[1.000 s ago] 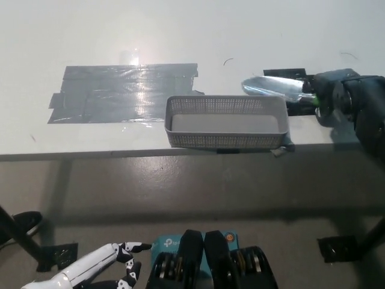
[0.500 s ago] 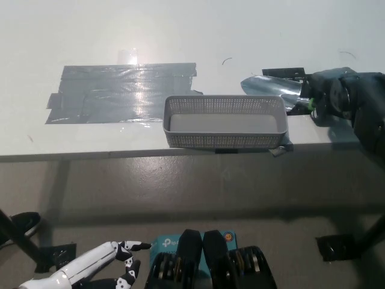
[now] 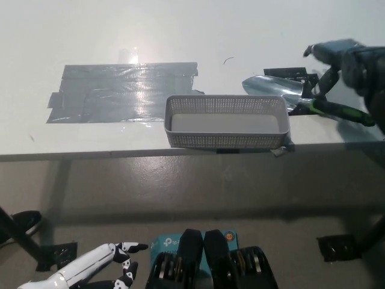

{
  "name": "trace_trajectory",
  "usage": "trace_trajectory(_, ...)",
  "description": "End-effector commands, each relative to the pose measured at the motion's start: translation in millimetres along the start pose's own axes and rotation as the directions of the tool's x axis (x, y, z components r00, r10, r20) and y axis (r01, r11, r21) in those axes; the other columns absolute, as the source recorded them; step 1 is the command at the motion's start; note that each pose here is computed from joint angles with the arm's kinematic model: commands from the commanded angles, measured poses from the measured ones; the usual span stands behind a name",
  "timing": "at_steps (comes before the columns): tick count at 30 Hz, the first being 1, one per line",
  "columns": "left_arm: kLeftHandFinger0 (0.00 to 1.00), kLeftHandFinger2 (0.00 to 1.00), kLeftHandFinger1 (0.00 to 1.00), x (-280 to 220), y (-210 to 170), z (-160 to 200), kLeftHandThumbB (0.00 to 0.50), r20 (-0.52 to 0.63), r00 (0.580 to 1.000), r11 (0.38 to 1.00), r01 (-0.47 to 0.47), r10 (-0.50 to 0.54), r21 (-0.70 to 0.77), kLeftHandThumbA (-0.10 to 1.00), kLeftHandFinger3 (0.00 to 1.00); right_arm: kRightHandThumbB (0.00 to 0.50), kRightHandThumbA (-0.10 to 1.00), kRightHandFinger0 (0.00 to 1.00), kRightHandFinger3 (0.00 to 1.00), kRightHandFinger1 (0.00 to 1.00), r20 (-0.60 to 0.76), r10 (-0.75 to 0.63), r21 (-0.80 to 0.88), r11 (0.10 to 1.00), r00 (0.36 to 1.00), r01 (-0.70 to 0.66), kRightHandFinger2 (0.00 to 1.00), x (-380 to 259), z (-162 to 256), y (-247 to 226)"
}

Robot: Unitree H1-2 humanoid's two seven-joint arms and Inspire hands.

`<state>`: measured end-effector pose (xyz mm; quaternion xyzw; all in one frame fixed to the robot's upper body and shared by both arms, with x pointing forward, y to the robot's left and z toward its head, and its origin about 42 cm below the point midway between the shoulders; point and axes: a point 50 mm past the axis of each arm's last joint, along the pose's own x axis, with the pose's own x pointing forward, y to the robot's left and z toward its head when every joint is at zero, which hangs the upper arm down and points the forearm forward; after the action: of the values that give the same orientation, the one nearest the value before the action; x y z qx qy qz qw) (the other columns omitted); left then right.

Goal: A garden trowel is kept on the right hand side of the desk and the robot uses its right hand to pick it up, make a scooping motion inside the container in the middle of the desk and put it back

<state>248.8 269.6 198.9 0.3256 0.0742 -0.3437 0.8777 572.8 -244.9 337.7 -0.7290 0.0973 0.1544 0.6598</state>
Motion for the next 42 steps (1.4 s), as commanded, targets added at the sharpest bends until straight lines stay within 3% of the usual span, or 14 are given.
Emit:
trace_trajectory(1, 1.00, 0.95, 1.00, -8.9, 6.7, -0.8, 0.356, -0.017, 1.000, 1.000, -0.018, 0.018, 0.025, 1.00, 1.00, 0.500, 0.84, 1.00, 1.00, 1.00, 0.006, -0.082, 0.044, 0.996, 0.997, 0.081, 1.00, -33.2, -25.5, -52.7)
trace_trajectory(5, 1.00, 0.95, 1.00, -8.0, 8.8, -1.2, 0.322, -0.016, 1.000, 0.999, -0.019, 0.019, 0.032, 1.00, 1.00, 0.500, 0.87, 1.00, 1.00, 1.00, 0.045, -0.157, 0.130, 0.980, 0.986, 0.150, 1.00, -62.8, -35.3, -72.8)
trace_trajectory(11, 1.00, 0.98, 1.00, -4.8, 9.2, -0.1, 0.354, -0.018, 1.000, 1.000, -0.017, 0.017, 0.024, 1.00, 1.00, 0.500, 0.78, 1.00, 1.00, 1.00, 0.149, -0.272, 0.299, 0.929, 0.951, 0.219, 1.00, -120.9, -54.1, -40.5)
trace_trajectory(14, 1.00, 0.97, 1.00, -5.0, 9.1, -0.4, 0.333, -0.019, 0.999, 0.999, -0.025, 0.025, 0.020, 1.00, 1.00, 0.454, 0.67, 1.00, 1.00, 1.00, 0.165, -0.398, 0.418, 0.857, 0.902, 0.301, 1.00, -142.4, -53.9, -5.4)
trace_trajectory(16, 1.00, 0.98, 1.00, -3.4, 9.0, -2.1, 0.320, -0.020, 1.000, 1.000, -0.022, 0.022, 0.021, 1.00, 1.00, 0.393, 0.52, 1.00, 1.00, 1.00, 0.128, -0.473, 0.535, 0.773, 0.871, 0.341, 1.00, -154.9, -53.2, 18.1)
trace_trajectory(19, 1.00, 1.00, 1.00, -1.9, 9.6, -2.1, 0.331, -0.023, 0.999, 0.999, -0.028, 0.028, 0.017, 1.00, 1.00, 0.330, 0.45, 1.00, 1.00, 1.00, 0.072, -0.568, 0.634, 0.661, 0.820, 0.402, 1.00, -168.4, -44.2, 47.8)
trace_trajectory(20, 1.00, 1.00, 1.00, -1.9, 10.9, -2.7, 0.334, -0.024, 0.999, 0.999, -0.032, 0.032, 0.014, 1.00, 1.00, 0.255, 0.39, 1.00, 1.00, 1.00, 0.078, -0.605, 0.687, 0.608, 0.792, 0.397, 1.00, -174.2, -32.3, 76.2)
trace_trajectory(21, 1.00, 1.00, 1.00, -1.9, 11.1, -3.0, 0.331, -0.025, 0.999, 0.999, -0.033, 0.033, 0.015, 1.00, 1.00, 0.242, 0.35, 1.00, 1.00, 1.00, 0.078, -0.624, 0.725, 0.570, 0.778, 0.385, 1.00, -179.0, -25.0, 94.9)
trace_trajectory(24, 1.00, 1.00, 1.00, 3.5, 15.9, -1.6, 0.338, -0.020, 0.999, 0.999, -0.040, 0.041, 0.014, 1.00, 1.00, 0.233, 0.36, 1.00, 1.00, 1.00, 0.098, -0.625, 0.761, 0.548, 0.774, 0.346, 1.00, -193.1, -6.4, 135.6)
trace_trajectory(32, 1.00, 1.00, 1.00, 8.6, 18.9, -0.9, 0.328, -0.010, 0.999, 0.999, -0.046, 0.046, -0.002, 1.00, 1.00, 0.163, 0.18, 1.00, 1.00, 1.00, 0.105, -0.600, 0.821, 0.502, 0.793, 0.271, 1.00, -202.7, 34.0, 232.7)
trace_trajectory(35, 1.00, 1.00, 1.00, 10.3, 20.9, -0.5, 0.314, 0.006, 0.998, 0.998, -0.061, 0.061, -0.015, 1.00, 1.00, 0.139, 0.16, 1.00, 1.00, 1.00, 0.178, -0.526, 0.781, 0.589, 0.832, 0.205, 1.00, -188.9, 34.3, 252.2)
trace_trajectory(37, 1.00, 1.00, 1.00, 11.2, 21.3, -3.8, 0.328, 0.018, 0.997, 0.997, -0.079, 0.079, -0.006, 1.00, 1.00, 0.183, 0.09, 1.00, 1.00, 1.00, 0.189, -0.496, 0.793, 0.586, 0.848, 0.166, 1.00, -183.8, 30.7, 256.1)
trace_trajectory(40, 1.00, 1.00, 1.00, 11.6, 20.1, -7.4, 0.288, 0.055, 0.990, 0.991, -0.131, 0.132, -0.023, 1.00, 1.00, 0.175, 0.08, 0.98, 1.00, 1.00, 0.159, -0.500, 0.828, 0.538, 0.851, 0.162, 1.00, -179.8, 26.9, 256.5)
trace_trajectory(42, 1.00, 0.98, 1.00, 10.1, 20.7, -10.5, 0.272, 0.093, 0.972, 0.976, -0.209, 0.214, -0.057, 1.00, 1.00, 0.184, 0.06, 0.89, 1.00, 1.00, 0.115, -0.542, 0.870, 0.459, 0.833, 0.179, 1.00, -173.9, 24.8, 256.2)
